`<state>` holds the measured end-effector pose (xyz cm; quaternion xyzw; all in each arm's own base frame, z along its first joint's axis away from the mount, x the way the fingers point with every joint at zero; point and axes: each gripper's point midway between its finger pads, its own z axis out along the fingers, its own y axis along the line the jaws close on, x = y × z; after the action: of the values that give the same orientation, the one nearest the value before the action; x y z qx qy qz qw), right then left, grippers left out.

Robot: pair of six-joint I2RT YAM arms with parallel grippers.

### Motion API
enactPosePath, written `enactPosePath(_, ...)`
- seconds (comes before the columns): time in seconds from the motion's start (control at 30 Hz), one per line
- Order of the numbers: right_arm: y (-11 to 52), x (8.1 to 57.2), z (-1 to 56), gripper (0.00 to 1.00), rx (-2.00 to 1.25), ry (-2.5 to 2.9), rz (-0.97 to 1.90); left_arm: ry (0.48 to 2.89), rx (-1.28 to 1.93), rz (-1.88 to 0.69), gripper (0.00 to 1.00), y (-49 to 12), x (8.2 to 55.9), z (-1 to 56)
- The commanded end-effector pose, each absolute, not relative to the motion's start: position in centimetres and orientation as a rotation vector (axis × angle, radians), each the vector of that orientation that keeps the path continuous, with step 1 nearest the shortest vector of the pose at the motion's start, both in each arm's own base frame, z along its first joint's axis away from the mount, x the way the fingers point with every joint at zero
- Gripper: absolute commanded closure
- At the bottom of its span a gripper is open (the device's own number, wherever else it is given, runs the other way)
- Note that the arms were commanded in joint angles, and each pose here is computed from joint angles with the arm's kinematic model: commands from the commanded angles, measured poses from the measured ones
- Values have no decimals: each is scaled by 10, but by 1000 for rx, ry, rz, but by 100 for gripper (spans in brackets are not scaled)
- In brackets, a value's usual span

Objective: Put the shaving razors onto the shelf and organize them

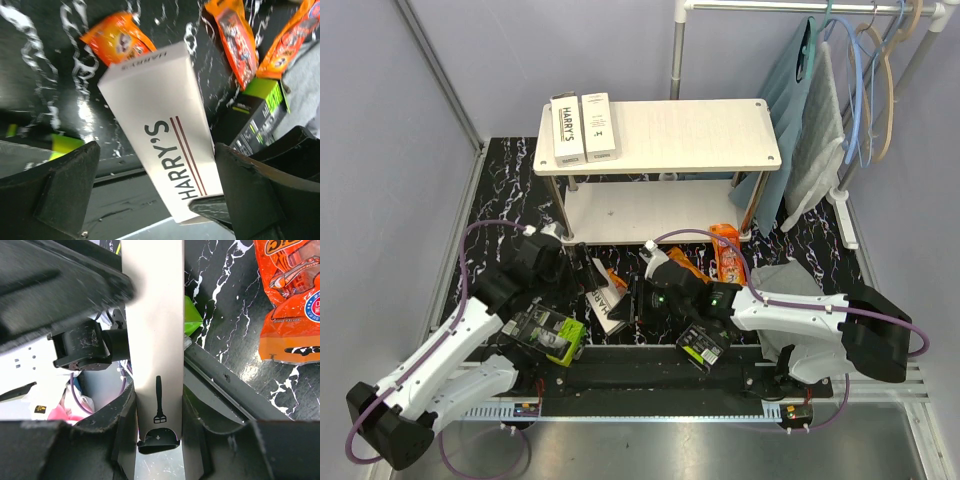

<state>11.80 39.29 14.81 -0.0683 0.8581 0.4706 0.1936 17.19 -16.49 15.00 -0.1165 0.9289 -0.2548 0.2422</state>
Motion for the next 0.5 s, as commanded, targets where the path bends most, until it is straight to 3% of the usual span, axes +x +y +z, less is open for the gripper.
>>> enactPosePath(0.0, 394, 122, 179, 83, -187, 2295, 1385, 2441, -352, -520, 1, -131, 177, 168)
enactPosePath(0.23, 390, 121, 175, 83, -177, 2310, 1372, 2287, -424, -457, 1, -99, 173, 190)
enactPosePath(0.47, 387, 122, 190, 84, -182, 2292, 1366, 2282, -495, -274, 1, -65, 163, 187)
